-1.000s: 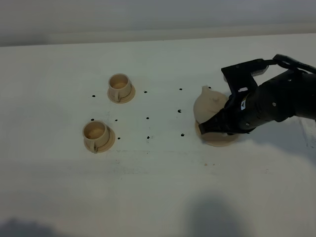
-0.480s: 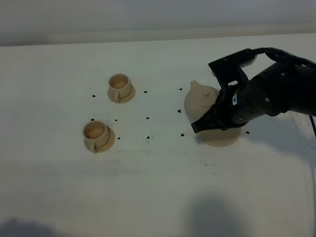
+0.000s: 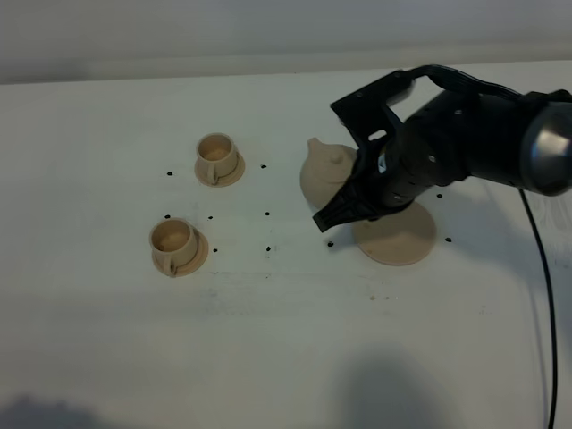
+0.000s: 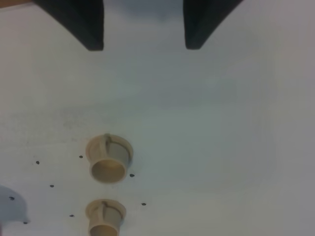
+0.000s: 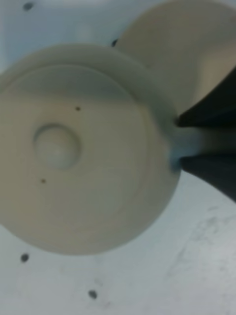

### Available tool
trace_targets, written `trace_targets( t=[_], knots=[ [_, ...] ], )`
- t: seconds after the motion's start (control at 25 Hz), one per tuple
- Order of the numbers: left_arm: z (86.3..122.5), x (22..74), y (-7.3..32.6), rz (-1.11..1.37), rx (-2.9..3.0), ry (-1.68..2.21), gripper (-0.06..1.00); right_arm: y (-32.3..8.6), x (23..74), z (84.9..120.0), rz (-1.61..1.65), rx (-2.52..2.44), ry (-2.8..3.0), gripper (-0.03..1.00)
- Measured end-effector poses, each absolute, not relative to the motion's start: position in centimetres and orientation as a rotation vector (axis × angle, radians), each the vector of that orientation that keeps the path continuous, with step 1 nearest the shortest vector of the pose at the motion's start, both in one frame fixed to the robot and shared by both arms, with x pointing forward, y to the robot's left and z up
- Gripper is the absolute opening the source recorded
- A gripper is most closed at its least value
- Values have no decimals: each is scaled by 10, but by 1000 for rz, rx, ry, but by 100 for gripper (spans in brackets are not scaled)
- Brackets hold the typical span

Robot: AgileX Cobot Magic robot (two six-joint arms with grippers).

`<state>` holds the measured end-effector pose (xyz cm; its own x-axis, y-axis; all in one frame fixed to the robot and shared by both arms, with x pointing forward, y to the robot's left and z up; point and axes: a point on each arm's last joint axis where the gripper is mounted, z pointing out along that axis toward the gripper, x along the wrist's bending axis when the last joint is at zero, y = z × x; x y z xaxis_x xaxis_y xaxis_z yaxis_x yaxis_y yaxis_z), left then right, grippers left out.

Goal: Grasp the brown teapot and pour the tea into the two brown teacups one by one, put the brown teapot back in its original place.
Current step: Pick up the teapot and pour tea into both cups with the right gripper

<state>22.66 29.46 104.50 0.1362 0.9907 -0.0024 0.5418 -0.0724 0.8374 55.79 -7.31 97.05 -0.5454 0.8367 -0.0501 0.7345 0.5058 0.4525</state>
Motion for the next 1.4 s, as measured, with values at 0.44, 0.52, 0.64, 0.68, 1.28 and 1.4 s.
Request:
trace_targets(
  t=[0.44, 0.52, 0.64, 0.68, 1.28, 1.4],
  knots=[
    [1045, 227, 295, 805, 1708, 1491, 36, -43, 582, 978, 566, 1208, 2514, 9],
    [1045, 227, 295, 805, 1708, 1491, 36, -39, 584, 979, 567, 1191, 2520, 9],
    [1045, 227, 295, 805, 1708, 1491, 36, -35, 589, 982, 575, 1165, 2520, 9],
    [1045, 227, 295, 805, 1708, 1491, 36, -34, 590, 983, 577, 1163, 2518, 9],
    [1045, 227, 295, 805, 1708, 1491, 36, -21, 609, 979, 544, 1122, 2527, 9],
    [1045, 227, 295, 805, 1708, 1491, 36, -21, 610, 978, 534, 1099, 2531, 9]
  ],
)
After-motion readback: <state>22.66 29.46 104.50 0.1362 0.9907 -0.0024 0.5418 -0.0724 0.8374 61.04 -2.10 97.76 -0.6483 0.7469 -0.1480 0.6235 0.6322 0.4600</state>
